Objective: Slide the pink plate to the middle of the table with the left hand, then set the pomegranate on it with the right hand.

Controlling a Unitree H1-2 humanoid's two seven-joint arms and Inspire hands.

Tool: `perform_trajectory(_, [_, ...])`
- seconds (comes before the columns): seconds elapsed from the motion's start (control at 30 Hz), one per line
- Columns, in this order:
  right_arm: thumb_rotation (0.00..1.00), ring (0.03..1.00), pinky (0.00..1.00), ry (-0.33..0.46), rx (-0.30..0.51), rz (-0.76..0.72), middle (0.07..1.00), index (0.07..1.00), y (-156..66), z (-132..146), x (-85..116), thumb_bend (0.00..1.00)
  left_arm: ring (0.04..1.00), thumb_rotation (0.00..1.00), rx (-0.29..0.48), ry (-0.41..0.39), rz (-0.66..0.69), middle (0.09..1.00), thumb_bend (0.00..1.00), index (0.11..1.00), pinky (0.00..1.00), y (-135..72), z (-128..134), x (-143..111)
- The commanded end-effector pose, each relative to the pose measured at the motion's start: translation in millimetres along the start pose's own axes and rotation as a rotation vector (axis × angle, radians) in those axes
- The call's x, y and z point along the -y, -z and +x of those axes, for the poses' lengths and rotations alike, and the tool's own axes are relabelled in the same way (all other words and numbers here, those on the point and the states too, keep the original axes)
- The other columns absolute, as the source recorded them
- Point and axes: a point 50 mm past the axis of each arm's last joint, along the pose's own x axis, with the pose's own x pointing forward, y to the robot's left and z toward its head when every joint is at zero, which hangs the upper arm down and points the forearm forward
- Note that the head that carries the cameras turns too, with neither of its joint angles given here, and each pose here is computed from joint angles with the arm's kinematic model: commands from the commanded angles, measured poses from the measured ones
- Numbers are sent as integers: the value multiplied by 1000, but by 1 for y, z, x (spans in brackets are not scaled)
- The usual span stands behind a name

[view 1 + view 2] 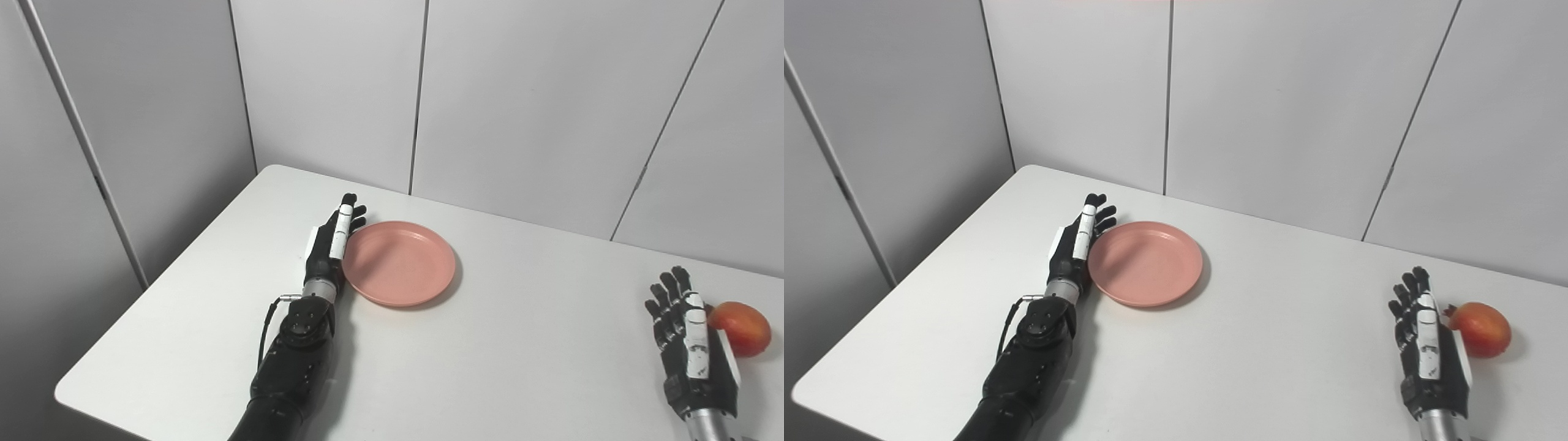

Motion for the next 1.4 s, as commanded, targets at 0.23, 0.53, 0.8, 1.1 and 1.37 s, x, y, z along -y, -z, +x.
perform_trajectory(0.23, [945,1000,1000,-1,16,-3,1000,1000,-2,-4,2,672,871,1000,39,106,8,870,665,882,852,-11,1,32])
perform_trajectory(0.53, [930,1000,1000,2,16,9,1000,1000,-3,-2,2,664,887,1000,34,150,-47,881,669,887,894,-13,-3,44])
perform_trajectory(0.8, [921,1000,1000,15,13,7,1000,1000,-4,0,-7,672,908,1000,21,190,-77,902,650,914,904,-13,-11,53])
perform_trajectory(1.1, [919,1000,1000,-7,1,4,1000,1000,-3,3,-23,672,927,1000,12,232,-69,917,638,926,928,-11,-21,57])
perform_trajectory(1.37, [946,1000,1000,-40,-7,-36,1000,1000,-4,5,-36,687,932,1000,-9,270,-69,920,652,926,932,-8,-27,57])
